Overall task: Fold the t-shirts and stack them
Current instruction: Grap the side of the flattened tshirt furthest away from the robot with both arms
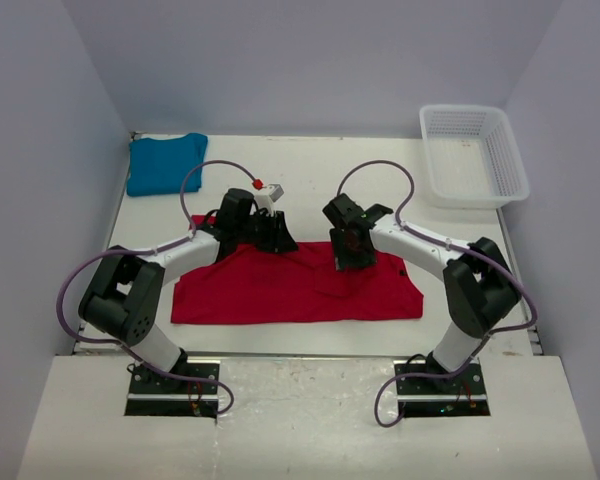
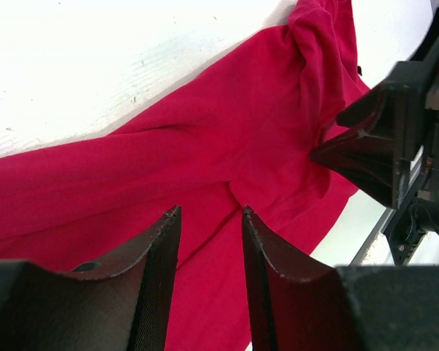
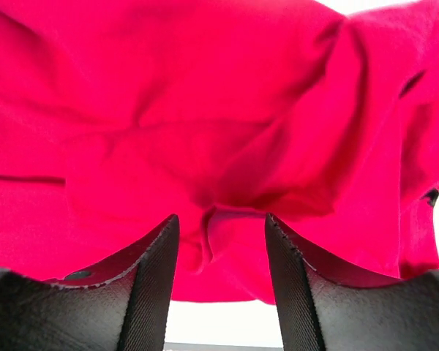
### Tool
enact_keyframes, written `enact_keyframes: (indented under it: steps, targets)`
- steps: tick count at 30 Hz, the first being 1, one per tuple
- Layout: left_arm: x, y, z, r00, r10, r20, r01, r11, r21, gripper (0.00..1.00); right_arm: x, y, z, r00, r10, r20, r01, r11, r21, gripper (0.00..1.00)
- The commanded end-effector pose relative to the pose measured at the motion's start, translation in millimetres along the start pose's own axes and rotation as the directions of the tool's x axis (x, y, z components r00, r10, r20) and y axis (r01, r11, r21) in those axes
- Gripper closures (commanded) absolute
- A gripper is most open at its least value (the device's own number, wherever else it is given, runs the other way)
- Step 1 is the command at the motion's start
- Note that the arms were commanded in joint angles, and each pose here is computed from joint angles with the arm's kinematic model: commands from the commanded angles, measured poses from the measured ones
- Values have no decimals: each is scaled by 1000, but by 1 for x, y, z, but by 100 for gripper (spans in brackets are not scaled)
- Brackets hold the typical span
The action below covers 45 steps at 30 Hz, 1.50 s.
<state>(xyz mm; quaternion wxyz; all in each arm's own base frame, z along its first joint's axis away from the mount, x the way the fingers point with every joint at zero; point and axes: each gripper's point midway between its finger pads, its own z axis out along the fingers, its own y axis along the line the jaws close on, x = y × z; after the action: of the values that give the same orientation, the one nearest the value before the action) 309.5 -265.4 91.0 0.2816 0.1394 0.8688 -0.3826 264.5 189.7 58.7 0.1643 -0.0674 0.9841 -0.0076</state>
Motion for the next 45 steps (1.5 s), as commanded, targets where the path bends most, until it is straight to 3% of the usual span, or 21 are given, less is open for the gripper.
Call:
enact_keyframes:
  steps: [1, 11, 15, 19, 27, 33, 39, 41, 45]
  targets:
    - [-8, -4, -2, 999, 14, 32, -15, 1000, 26, 60, -18, 2, 0, 999, -23, 35, 23, 1000, 15, 49]
    - [-6, -4, -1, 999, 15, 29, -16, 999, 30, 60, -19, -11, 9, 999, -33, 22, 30, 993, 110, 53]
    - [-6, -4, 0, 999, 14, 29, -15, 999, 35, 60, -17, -14, 11, 1000, -26, 14, 24, 992, 127, 64]
    - [-6, -3, 0, 1000, 12, 29, -13, 999, 35, 60, -19, -15, 10, 1000, -18, 24, 15, 991, 131, 69]
    - [-8, 4, -3, 999, 2, 47, -1, 1000, -21, 60, -24, -15, 9, 999, -12, 33, 8, 991, 134, 95]
    - [-14, 24, -12, 995, -35, 95, 47, 991, -128, 60, -26, -16, 7, 999, -8, 42, 2, 991, 133, 100]
    - [-22, 80, -39, 978, -110, 178, 172, 908, -383, 55, -26, -15, -9, 995, 20, 99, -28, 997, 76, 100]
    - [-29, 104, -50, 971, -126, 203, 209, 858, -469, 46, -27, -10, -14, 993, 28, 116, -32, 999, 36, 100]
    - [-45, 144, -65, 966, -131, 222, 241, 764, -598, 43, -28, -4, -20, 990, 15, 137, -15, 1000, -3, 100]
